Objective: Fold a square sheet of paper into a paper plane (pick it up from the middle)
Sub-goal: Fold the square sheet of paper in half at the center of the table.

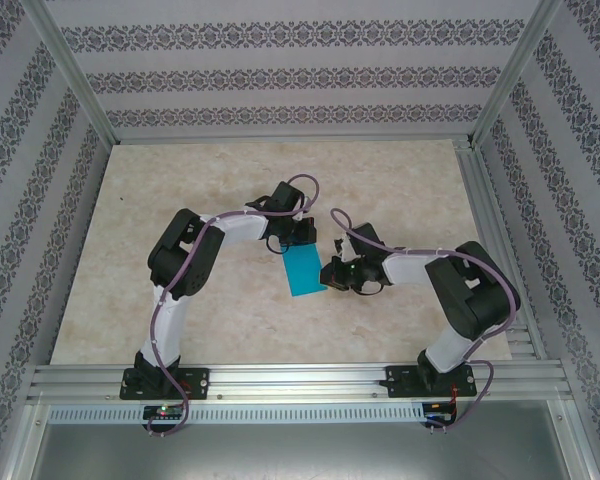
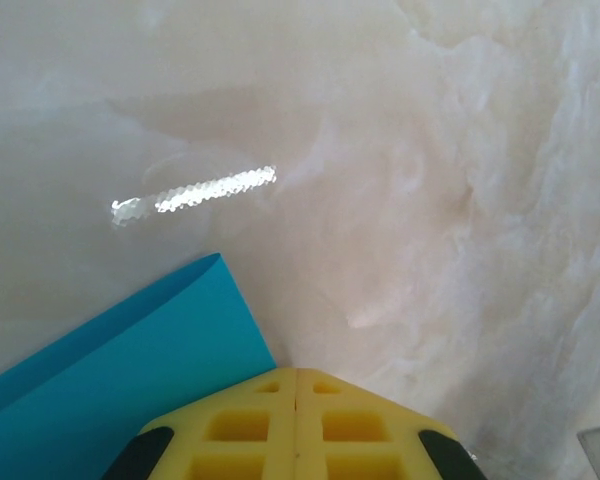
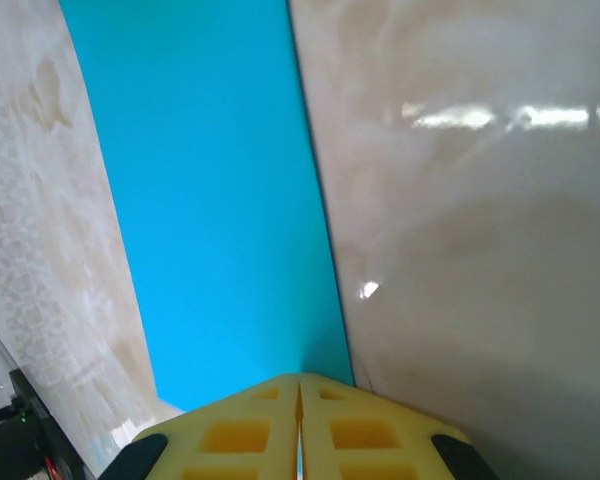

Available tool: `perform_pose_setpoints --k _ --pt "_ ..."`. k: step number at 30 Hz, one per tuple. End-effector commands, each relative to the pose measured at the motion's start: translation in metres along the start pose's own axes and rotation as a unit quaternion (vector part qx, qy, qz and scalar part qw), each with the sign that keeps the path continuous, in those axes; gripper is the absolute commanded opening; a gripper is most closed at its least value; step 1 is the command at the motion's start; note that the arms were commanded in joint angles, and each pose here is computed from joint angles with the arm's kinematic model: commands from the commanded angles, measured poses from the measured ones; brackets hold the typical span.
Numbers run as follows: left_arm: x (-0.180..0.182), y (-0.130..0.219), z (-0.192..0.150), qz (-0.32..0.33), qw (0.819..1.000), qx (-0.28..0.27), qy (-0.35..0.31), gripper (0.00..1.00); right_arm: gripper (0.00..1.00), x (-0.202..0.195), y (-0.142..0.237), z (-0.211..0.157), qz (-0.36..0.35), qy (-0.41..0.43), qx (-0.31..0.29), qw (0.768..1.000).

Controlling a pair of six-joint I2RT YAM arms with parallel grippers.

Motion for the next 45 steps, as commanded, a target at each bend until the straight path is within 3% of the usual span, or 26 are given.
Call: perform_pose_setpoints --k 1,10,20,26,37,40,45 --pt "0.029 -0.017 -0.022 0.065 0.997 0.028 0.013 0.06 0.10 -0.016 0.001 -0.037 -0.048 -0.033 0.071 0.996" --pt "0.025 -0.015 -0.021 0.057 0.998 0.027 0.009 0.06 0.13 0.034 0.023 0.019 -0.001 0.025 -0.040 0.999" --pt "0.022 -0.012 -0.020 0.054 0.998 0.027 0.008 0.06 0.13 0.027 -0.014 0.064 -0.019 0.011 -0.041 0.999" --pt "0.022 -0.012 -0.019 0.056 0.998 0.025 0.007 0.06 0.13 0.011 -0.017 0.050 -0.041 -0.008 -0.020 0.999" --pt "0.026 -0.015 -0.020 0.063 0.998 0.024 0.007 0.06 0.13 -0.025 0.003 -0.031 -0.068 -0.073 0.035 0.994" --pt "0.025 -0.014 -0.019 0.060 0.998 0.024 0.005 0.06 0.13 -0.020 0.012 -0.031 -0.071 -0.064 0.028 0.995" --pt "0.019 -0.010 -0.017 0.050 0.998 0.024 -0.002 0.06 0.14 0.015 0.032 0.003 -0.046 -0.010 -0.036 0.998"
Point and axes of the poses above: each hand's point on the last joint's axis, 136 mm out from that joint toward the fingers, its own y axis back along the fingers, its own x axis along the line the jaws close on, z = x × y, the point moved 9 cm from there along y, back along the fingers, and after that the axes turned 5 degrees about y, right-handed, at the moved point
